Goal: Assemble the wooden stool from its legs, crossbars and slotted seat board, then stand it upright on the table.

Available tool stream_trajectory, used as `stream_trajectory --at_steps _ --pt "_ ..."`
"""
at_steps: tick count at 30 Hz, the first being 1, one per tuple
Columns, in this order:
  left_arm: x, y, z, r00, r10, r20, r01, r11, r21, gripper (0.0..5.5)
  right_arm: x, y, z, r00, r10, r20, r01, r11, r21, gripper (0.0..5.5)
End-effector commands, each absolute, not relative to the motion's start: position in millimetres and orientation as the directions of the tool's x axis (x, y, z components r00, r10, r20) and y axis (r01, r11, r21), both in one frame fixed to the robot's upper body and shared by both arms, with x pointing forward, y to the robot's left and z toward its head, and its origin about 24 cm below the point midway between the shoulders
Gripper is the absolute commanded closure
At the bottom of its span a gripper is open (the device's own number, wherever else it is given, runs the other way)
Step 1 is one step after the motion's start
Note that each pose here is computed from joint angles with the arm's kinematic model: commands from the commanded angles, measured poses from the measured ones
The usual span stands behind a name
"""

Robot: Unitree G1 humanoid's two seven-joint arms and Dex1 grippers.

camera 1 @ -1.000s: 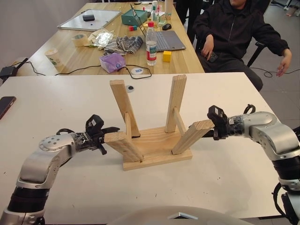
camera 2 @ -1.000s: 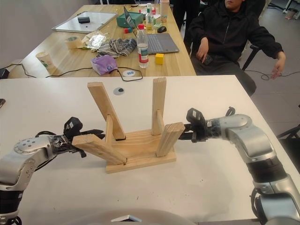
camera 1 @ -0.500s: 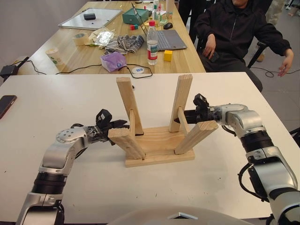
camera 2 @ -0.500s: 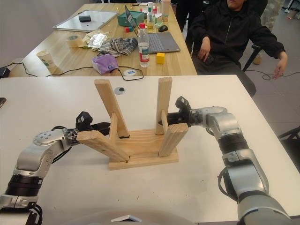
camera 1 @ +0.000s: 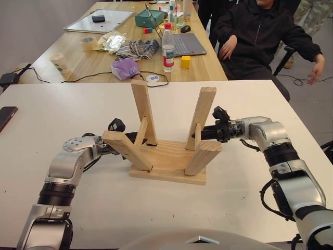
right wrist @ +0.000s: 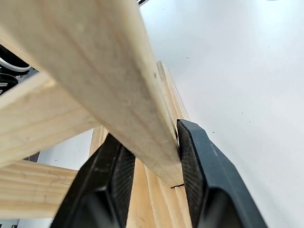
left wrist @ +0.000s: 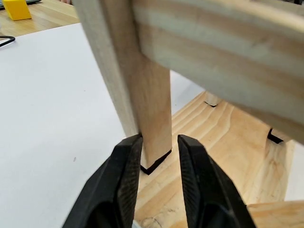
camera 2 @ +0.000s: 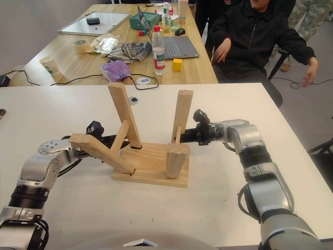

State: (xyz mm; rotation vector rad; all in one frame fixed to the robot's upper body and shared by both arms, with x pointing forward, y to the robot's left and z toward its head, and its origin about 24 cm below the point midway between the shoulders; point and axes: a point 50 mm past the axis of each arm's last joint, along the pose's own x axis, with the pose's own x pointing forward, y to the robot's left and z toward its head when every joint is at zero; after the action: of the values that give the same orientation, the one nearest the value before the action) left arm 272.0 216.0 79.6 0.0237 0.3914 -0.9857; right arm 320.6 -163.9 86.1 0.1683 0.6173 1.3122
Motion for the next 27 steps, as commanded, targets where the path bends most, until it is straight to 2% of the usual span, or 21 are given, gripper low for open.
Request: stream_trajectory --at_steps 1,5,10,16,22,27 --pt "296 213 84 0.516 -0.796 -0.316 0.809 0.574 -0.125 4.17 318 -160 84 0.088 0.937 -0.337 -0.855 0.245 0.458 4.23" --pt "305 208 81 0.472 -0.826 -0.306 0.833 0.532 -0.151 4.17 318 -157 84 0.071 0.939 -0.338 -0.862 0.229 0.453 4.26" --pt "304 194 81 0.322 -0.926 -0.196 0.89 0.366 -0.271 4.17 318 -155 82 0.054 0.939 -0.338 -0.863 0.214 0.458 4.28" --pt "318 202 80 0.326 -0.941 -0.093 0.907 0.339 -0.249 4.17 320 -155 77 0.028 0.941 -0.338 -0.875 0.187 0.447 4.3" --pt "318 208 58 0.299 -0.934 -0.197 0.895 0.346 -0.282 4.17 322 -153 71 -0.021 0.925 -0.378 -0.899 0.148 0.413 4.38" --pt "316 211 50 0.318 -0.921 -0.225 0.885 0.373 -0.278 3.54 323 -152 71 -0.03 0.925 -0.379 -0.908 0.133 0.398 4.4"
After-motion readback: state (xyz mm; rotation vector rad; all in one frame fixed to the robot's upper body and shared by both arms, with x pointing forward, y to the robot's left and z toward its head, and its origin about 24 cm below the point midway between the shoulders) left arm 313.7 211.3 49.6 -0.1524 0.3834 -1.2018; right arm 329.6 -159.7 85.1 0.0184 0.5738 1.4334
